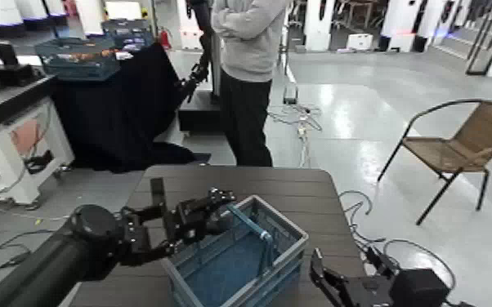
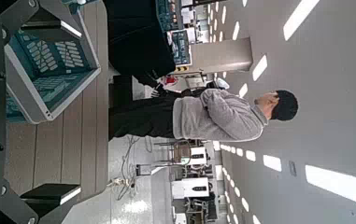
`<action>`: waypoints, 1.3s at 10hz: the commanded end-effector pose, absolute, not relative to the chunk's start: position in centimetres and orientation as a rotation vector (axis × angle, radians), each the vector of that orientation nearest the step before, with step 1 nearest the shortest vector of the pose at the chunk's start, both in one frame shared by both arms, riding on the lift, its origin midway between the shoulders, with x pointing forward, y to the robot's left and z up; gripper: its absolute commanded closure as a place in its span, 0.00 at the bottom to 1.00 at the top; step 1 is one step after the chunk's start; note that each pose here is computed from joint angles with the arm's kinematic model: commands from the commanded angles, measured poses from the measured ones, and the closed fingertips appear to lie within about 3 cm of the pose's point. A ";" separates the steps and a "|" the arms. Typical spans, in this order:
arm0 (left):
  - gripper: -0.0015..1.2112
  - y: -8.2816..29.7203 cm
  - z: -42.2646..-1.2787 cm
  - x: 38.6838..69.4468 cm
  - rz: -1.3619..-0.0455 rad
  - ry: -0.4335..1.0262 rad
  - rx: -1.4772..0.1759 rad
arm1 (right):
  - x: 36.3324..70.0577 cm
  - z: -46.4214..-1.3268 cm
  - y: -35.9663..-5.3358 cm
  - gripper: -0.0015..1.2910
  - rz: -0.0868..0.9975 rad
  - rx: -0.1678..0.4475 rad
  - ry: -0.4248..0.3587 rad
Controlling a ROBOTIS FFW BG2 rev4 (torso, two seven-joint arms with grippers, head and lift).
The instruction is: Place the crate on the table.
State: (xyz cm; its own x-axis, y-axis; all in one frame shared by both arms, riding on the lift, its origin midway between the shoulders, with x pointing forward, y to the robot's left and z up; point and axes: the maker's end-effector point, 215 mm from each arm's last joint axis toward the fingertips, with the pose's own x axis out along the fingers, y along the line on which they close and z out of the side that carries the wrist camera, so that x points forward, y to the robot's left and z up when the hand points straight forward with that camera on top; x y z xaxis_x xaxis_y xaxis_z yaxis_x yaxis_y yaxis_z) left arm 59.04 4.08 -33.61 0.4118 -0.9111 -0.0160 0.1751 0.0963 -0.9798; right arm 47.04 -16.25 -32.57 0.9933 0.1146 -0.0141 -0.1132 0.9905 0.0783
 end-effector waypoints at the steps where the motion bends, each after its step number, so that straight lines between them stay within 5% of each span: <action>1: 0.06 7.7 -34.4 60.4 -0.883 0.704 -1.090 | 47.0 -32.7 -16.4 0.12 0.112 0.078 0.022; 7: 0.08 14.7 -32.0 60.7 -0.735 0.300 -0.746 | 47.0 -32.9 -16.5 0.12 0.109 0.079 0.029; 13: 0.08 21.5 -31.8 56.0 -0.436 -0.022 -0.350 | 46.7 -32.8 -17.0 0.12 0.100 0.078 0.025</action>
